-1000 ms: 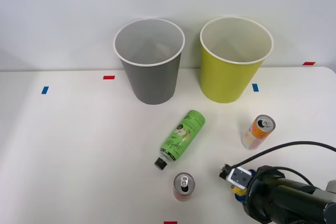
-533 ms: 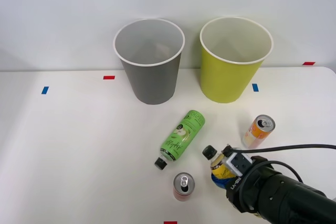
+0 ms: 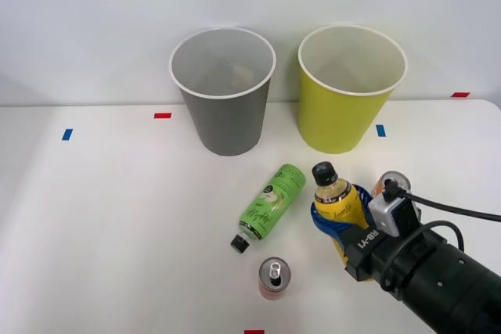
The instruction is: Put cans in the gray bin, plastic bottles in the light green bin
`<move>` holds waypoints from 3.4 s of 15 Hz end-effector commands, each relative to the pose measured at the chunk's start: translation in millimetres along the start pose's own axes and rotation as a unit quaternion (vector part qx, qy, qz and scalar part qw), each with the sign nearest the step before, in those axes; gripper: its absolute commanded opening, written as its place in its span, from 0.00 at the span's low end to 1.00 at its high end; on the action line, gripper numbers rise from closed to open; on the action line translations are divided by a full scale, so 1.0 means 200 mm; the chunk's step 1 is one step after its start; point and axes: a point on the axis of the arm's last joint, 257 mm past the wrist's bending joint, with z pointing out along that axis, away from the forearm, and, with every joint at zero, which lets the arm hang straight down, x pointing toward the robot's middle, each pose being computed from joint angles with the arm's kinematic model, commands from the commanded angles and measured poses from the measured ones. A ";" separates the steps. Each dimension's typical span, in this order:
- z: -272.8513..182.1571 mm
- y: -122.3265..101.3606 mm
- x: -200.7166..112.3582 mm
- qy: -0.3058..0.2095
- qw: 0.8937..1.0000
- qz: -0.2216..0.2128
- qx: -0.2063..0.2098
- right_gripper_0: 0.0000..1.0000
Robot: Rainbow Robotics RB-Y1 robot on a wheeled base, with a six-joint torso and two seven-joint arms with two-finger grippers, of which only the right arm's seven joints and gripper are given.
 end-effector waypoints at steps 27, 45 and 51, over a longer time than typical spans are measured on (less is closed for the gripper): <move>0.54 -0.90 -1.24 -0.244 0.951 0.174 0.069 0.00; 0.90 -1.13 -1.11 -0.220 0.961 0.093 0.141 1.00; 0.81 -1.10 -0.93 -0.205 0.965 0.059 0.154 1.00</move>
